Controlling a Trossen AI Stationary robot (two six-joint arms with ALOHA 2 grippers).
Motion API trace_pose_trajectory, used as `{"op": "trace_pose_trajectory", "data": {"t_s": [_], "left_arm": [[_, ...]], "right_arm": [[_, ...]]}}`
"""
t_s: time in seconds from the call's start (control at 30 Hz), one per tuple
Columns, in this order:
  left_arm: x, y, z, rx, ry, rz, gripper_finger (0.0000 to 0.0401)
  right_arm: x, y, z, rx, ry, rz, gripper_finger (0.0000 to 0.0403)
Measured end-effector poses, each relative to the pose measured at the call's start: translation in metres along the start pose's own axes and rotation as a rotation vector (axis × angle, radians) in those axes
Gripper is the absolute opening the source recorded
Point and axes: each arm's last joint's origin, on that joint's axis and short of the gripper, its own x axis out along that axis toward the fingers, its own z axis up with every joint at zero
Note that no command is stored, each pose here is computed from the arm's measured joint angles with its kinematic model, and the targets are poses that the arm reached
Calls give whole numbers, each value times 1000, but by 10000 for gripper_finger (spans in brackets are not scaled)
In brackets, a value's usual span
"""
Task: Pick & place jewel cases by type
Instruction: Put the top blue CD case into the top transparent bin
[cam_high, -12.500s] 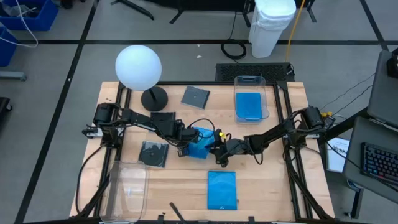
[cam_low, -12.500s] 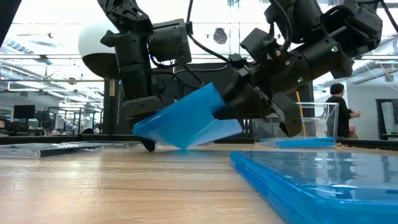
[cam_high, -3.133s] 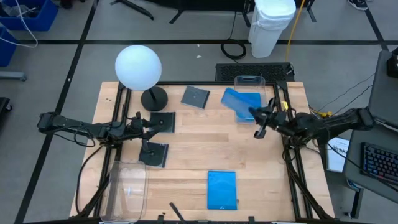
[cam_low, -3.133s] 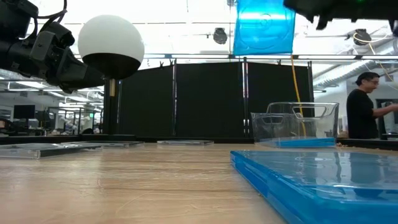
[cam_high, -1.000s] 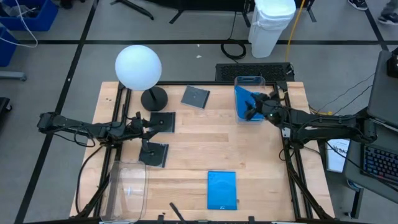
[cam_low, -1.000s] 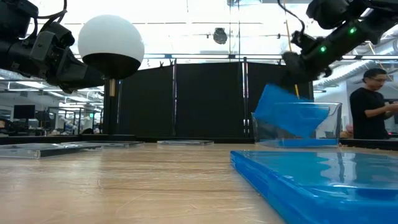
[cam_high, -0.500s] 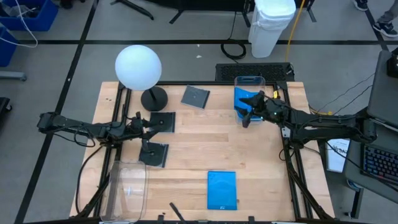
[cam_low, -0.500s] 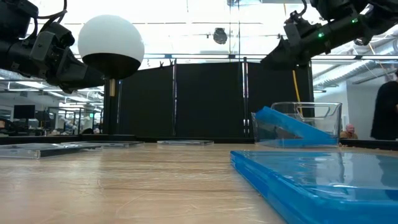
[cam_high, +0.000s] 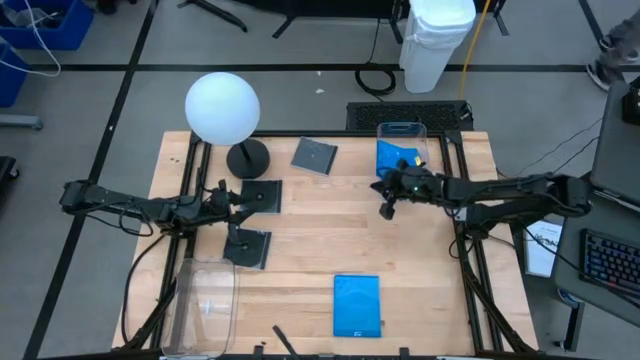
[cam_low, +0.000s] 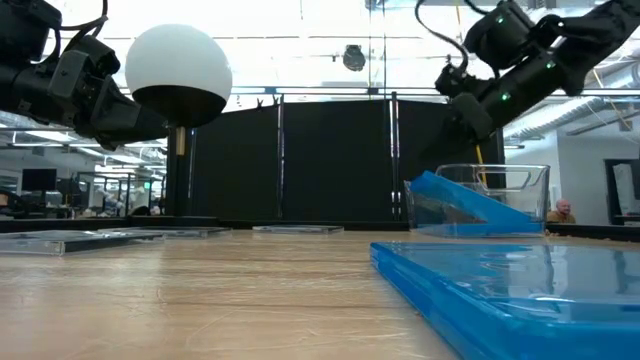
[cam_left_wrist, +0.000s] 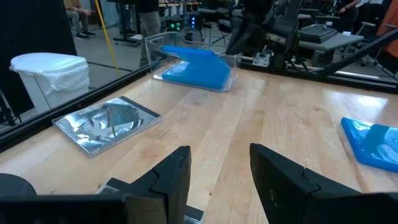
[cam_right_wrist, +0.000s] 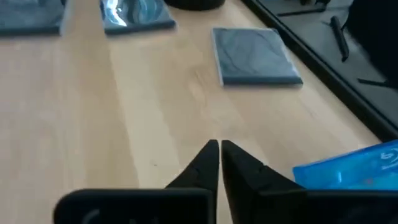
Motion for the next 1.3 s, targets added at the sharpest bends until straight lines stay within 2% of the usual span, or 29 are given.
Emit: {"op": "trace_pose_trajectory", "data": {"t_s": [0.1, 0.23, 0.37, 0.5, 0.63, 0.8, 0.87, 1.0, 1.1, 1.3], "left_arm": [[0, 0, 0, 0, 1, 0, 170], [0, 0, 0, 0, 0, 0, 170], [0, 0, 0, 0, 0, 0, 170], [0, 0, 0, 0, 1, 0, 170], [0, 0, 0, 0, 1, 0, 170], [0, 0, 0, 0, 0, 0, 170], [0, 0, 0, 0, 0, 0, 170], [0, 0, 0, 0, 0, -1, 170], [0, 0, 0, 0, 0, 0, 170], [0, 0, 0, 0, 0, 0, 170]], "right_arm": [[5, -3, -3, -16, 22, -91, 40], [7, -10, -4, -34, 35, -294, 63], [6, -18, -1, -66, 18, -478, 67], [4, -22, 3, -92, -2, -569, 63], [4, -22, 3, -100, -1, -568, 65], [7, -17, 0, -40, -2, -408, 94], [7, -17, -1, -27, 9, -384, 116], [6, -18, -5, -37, 52, -396, 164], [6, -20, -8, -44, 90, -452, 194], [5, -21, -10, -30, 98, -475, 229]]}}
